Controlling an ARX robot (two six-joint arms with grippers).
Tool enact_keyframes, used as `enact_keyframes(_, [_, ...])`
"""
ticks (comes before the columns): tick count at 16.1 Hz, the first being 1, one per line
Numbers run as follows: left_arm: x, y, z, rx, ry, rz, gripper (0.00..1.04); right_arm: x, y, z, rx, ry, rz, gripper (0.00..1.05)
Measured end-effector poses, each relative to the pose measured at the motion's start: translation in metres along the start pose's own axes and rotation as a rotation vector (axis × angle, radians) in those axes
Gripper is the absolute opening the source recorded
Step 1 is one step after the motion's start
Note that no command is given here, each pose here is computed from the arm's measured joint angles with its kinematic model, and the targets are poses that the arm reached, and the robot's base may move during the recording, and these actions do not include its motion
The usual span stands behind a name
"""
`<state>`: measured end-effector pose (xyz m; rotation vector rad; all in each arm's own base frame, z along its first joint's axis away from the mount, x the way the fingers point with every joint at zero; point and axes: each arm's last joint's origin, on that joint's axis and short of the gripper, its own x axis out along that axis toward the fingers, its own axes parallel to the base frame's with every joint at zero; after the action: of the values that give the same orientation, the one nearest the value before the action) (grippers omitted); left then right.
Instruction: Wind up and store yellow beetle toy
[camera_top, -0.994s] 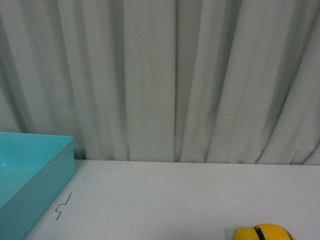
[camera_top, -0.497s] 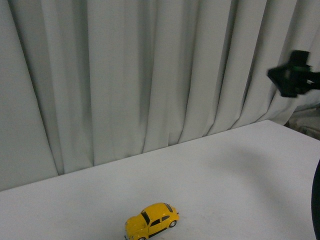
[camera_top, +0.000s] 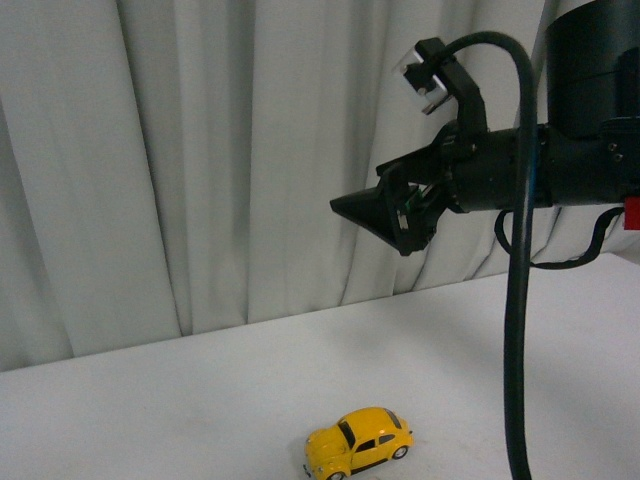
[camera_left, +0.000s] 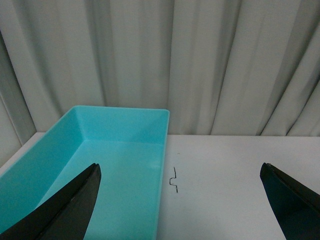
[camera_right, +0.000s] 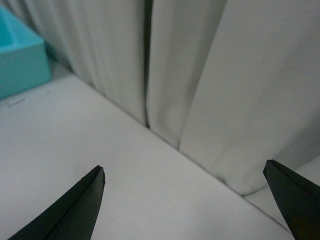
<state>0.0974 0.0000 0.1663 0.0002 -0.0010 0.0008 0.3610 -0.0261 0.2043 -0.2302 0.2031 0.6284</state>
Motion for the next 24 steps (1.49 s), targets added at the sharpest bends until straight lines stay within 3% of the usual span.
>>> enact_keyframes(5, [0.0,0.0,0.0,0.0,0.0,0.0,0.98,0.009,0.008,-0.029,-0.172,0.192,0.402,0.98])
enact_keyframes(10, [0.0,0.0,0.0,0.0,0.0,0.0,0.98,0.017,0.016,-0.073,-0.34,0.352,0.663,0.98])
enact_keyframes(14, [0.0,0.0,0.0,0.0,0.0,0.0,0.98,0.031,0.006,-0.092,-0.467,0.387,0.739,0.98])
enact_keyframes(19, [0.0,0.0,0.0,0.0,0.0,0.0,0.98,0.047,0.006,-0.122,-0.452,0.484,0.806,0.98])
enact_keyframes(24, [0.0,0.0,0.0,0.0,0.0,0.0,0.98,0.067,0.001,-0.126,-0.491,0.476,0.803,0.98])
